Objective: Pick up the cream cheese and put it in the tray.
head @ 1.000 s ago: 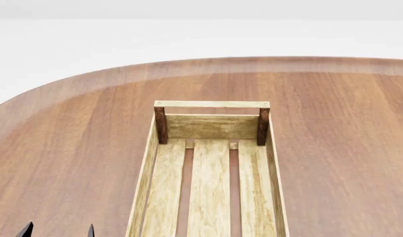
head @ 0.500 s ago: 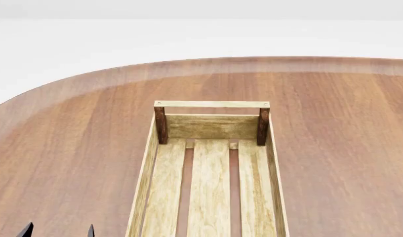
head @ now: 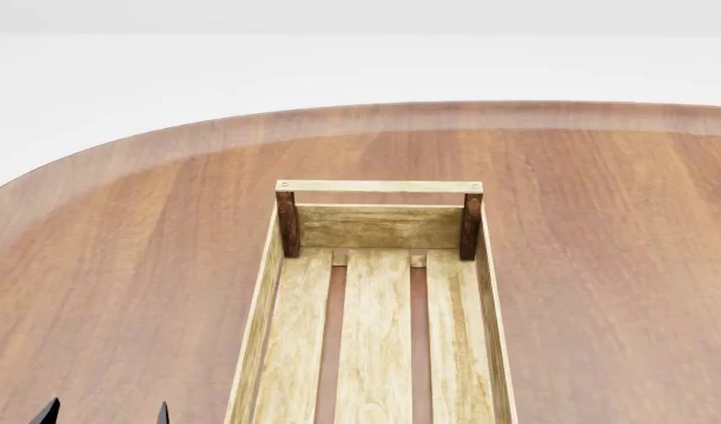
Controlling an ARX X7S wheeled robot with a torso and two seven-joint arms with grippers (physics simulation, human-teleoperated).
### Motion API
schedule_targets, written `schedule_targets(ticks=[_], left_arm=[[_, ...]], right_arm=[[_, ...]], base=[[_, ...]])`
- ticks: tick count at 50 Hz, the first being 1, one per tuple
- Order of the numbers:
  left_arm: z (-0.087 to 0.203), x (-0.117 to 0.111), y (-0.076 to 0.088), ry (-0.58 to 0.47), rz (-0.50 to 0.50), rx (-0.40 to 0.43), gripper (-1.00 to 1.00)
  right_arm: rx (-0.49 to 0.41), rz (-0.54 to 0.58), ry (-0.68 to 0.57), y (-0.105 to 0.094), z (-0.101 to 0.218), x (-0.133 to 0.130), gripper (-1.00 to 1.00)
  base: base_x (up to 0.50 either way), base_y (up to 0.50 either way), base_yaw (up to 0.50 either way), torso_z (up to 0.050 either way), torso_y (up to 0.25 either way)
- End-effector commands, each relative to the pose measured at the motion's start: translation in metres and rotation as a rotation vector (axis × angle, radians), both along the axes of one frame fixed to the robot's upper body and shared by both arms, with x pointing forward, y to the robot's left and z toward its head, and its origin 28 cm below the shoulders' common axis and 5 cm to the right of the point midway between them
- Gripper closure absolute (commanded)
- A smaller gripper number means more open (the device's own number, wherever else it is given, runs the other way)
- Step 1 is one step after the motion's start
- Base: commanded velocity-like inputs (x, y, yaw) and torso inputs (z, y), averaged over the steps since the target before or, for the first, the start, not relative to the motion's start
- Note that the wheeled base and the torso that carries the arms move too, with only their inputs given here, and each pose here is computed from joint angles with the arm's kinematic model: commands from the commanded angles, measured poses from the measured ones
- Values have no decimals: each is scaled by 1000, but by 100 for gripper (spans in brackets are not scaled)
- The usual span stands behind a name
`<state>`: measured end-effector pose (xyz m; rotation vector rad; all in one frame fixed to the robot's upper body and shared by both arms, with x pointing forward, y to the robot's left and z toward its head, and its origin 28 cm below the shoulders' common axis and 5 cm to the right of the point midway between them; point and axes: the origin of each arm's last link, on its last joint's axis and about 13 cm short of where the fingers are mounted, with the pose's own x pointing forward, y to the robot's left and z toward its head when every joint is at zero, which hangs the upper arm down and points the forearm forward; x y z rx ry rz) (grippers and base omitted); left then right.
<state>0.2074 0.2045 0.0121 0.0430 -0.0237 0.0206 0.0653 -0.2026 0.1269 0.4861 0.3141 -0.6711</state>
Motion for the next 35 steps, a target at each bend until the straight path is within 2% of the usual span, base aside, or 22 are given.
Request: schedule_targets(ticks=[1, 25, 35], left_arm=[[0, 0, 0, 0, 0, 0, -100], [-1, -1, 0, 0, 0, 0, -100], [-1, 0, 0, 1, 0, 0, -100]], right_arm=[[20, -36, 9, -10, -16, 0, -100], [39, -94, 49, -30, -51, 13, -100], [42, -101, 49, -36, -54, 22, -100]], base=[[0, 0, 0, 0, 0], [0, 0, 0, 0, 0], [0, 0, 0, 0, 0]])
